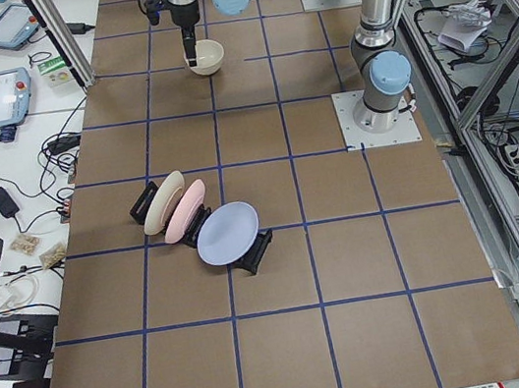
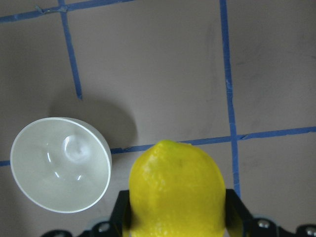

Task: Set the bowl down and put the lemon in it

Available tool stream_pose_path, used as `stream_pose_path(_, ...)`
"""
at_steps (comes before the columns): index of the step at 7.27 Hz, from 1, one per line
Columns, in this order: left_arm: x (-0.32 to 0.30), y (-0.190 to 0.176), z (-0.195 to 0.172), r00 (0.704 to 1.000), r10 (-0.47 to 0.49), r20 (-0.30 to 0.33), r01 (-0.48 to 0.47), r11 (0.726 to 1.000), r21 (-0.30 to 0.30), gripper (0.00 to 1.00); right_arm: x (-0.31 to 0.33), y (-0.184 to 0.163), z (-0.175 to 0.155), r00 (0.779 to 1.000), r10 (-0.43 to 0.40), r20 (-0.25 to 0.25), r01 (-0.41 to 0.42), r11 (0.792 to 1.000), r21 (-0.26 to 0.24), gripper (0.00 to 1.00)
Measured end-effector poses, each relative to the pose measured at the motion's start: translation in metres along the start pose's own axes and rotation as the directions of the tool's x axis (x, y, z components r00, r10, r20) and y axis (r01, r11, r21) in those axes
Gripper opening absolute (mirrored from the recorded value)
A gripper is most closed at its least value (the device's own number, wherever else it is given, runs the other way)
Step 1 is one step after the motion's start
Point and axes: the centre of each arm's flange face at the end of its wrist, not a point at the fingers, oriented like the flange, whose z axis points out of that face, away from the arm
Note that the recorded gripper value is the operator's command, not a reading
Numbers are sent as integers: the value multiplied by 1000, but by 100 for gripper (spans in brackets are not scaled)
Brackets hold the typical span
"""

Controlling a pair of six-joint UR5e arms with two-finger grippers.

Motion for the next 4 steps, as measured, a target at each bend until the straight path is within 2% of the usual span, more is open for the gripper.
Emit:
stream_pose_path(2, 8, 21, -17, 1000, 2, -23, -3, 1000, -19, 100, -39, 7, 28, 999, 15, 40, -17, 999, 37, 0)
stream_pose_path(4, 11, 30, -23, 999, 1, -49, -3, 999, -40, 100, -69, 17, 56, 997, 43, 59, -47, 997, 65, 0)
